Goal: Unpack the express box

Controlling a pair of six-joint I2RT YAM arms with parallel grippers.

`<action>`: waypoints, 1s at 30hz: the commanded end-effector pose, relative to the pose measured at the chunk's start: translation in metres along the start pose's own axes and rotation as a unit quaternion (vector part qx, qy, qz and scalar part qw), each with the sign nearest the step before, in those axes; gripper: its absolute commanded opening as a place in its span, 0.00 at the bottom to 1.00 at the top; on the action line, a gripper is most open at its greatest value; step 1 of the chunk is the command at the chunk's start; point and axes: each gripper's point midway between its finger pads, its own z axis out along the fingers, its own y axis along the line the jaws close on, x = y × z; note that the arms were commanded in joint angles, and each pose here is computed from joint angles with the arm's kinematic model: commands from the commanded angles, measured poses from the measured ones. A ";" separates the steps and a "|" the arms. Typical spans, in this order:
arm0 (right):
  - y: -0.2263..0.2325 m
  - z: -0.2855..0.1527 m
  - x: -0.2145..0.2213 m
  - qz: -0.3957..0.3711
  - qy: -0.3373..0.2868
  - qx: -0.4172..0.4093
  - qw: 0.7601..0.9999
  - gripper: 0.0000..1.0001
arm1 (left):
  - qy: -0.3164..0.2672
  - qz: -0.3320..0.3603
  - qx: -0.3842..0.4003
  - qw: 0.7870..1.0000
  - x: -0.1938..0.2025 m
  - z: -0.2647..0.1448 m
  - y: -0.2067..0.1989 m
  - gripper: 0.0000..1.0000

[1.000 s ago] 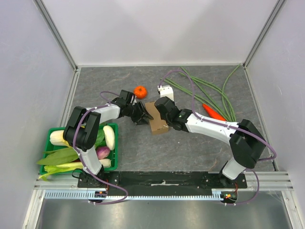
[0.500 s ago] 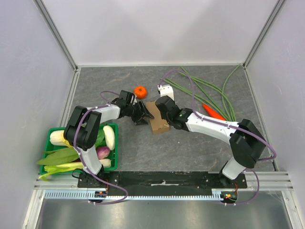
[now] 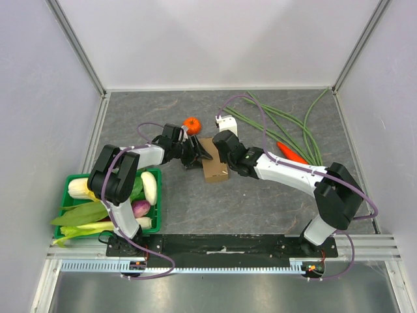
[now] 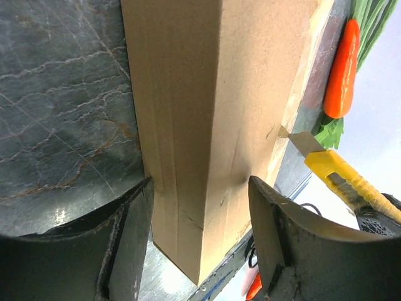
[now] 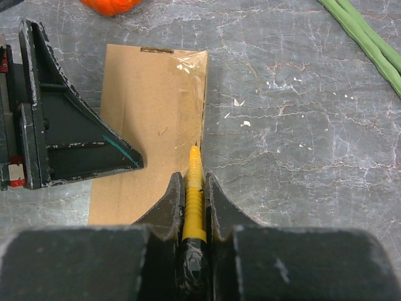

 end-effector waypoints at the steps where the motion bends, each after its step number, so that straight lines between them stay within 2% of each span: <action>1: 0.018 -0.008 0.010 0.007 0.033 -0.042 0.999 0.00 | -0.028 0.058 0.046 0.997 -0.017 0.000 -0.026 0.67; 5: 0.021 -0.009 0.010 0.008 0.036 -0.051 0.998 0.00 | -0.026 0.057 0.016 0.998 -0.020 0.003 -0.016 0.64; 8: 0.019 -0.011 0.004 0.008 0.030 -0.046 0.998 0.00 | -0.017 0.042 -0.022 0.999 -0.016 0.006 0.000 0.52; 9: 0.017 -0.013 0.000 0.009 0.024 -0.041 0.999 0.00 | -0.012 0.033 -0.046 0.998 -0.013 0.006 0.010 0.42; 12: 0.013 -0.018 -0.017 0.013 0.003 -0.030 0.999 0.00 | -0.005 0.035 -0.083 0.996 -0.008 0.004 0.027 0.29; 17: 0.009 -0.026 -0.041 0.022 -0.026 -0.020 0.999 0.00 | 0.001 0.046 -0.115 0.992 -0.001 0.000 0.044 0.25; 30: -0.005 -0.026 -0.041 0.040 -0.037 0.017 0.998 0.00 | 0.007 0.032 -0.133 0.991 0.005 0.002 0.053 0.23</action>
